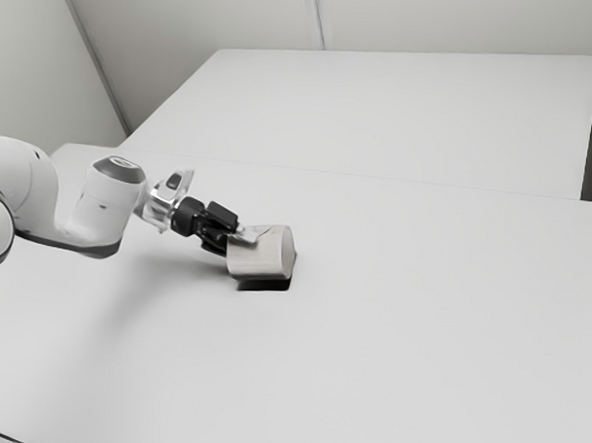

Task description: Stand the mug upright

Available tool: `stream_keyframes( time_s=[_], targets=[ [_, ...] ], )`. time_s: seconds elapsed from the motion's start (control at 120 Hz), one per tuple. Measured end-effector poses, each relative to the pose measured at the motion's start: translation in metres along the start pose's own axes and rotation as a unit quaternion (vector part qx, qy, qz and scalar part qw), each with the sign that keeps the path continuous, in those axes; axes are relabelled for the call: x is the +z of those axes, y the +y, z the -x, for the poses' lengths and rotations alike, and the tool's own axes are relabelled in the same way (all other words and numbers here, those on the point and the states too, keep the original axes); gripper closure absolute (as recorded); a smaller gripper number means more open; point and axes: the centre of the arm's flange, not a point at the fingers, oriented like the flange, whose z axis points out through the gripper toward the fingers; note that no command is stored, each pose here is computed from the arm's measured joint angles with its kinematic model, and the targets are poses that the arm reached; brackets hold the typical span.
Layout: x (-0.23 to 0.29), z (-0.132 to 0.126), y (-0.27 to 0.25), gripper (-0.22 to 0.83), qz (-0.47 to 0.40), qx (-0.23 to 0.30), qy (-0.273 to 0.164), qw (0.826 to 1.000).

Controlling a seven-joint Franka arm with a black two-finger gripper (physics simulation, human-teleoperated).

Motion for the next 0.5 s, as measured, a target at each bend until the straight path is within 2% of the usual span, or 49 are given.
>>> stream_keyframes(
  time_s=[0.317, 0.5],
  targets=[
    [0.006, 0.000, 0.008, 0.64, 0.024, 0.028, -0.003, 0.999],
    [0.008, -0.002, 0.017, 0.72, 0.025, 0.046, -0.006, 0.999]
  ],
)
